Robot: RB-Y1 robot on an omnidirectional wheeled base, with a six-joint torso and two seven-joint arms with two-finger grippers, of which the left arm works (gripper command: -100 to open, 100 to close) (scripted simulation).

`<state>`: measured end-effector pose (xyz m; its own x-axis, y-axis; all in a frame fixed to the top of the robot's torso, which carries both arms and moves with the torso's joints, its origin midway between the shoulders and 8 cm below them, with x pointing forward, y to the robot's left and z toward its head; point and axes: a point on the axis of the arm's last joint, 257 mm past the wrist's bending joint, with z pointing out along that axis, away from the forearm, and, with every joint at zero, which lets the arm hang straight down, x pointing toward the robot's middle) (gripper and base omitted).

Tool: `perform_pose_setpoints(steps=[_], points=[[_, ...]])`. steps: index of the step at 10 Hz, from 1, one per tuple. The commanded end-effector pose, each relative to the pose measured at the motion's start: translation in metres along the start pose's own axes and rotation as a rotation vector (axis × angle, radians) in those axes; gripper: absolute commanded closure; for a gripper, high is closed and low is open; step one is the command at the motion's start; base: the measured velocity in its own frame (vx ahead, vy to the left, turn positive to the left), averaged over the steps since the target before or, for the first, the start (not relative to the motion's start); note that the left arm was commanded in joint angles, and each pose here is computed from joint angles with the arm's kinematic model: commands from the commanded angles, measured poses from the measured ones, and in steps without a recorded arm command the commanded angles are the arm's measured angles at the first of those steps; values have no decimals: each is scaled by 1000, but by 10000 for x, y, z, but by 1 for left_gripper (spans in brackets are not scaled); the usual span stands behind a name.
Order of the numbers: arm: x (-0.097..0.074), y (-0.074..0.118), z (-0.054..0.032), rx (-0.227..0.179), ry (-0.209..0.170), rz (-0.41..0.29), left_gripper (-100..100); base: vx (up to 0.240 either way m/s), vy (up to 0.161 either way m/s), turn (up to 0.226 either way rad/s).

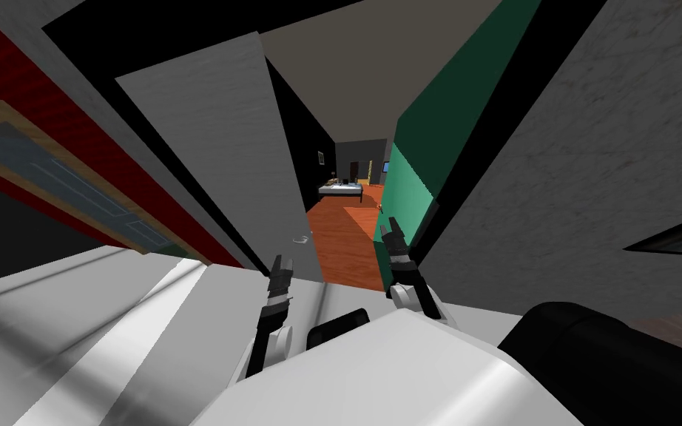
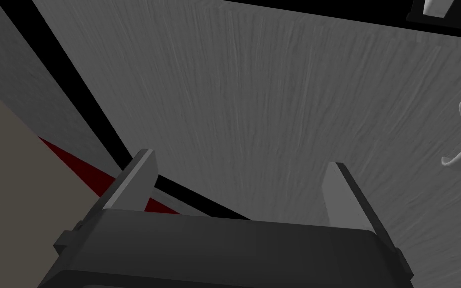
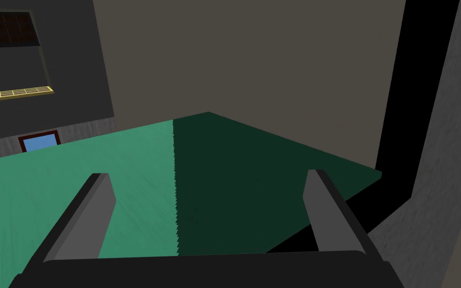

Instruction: Push the door open

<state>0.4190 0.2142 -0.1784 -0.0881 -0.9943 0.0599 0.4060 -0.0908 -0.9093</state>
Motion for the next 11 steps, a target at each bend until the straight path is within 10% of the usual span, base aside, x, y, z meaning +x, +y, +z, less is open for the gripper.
perform_pose_setpoints(steps=[1,11], points=[[13,112,-22,-21,5,0,-100,48,70,-36],[272,1021,-360,-207,77,7,-100,60,85,-67]])
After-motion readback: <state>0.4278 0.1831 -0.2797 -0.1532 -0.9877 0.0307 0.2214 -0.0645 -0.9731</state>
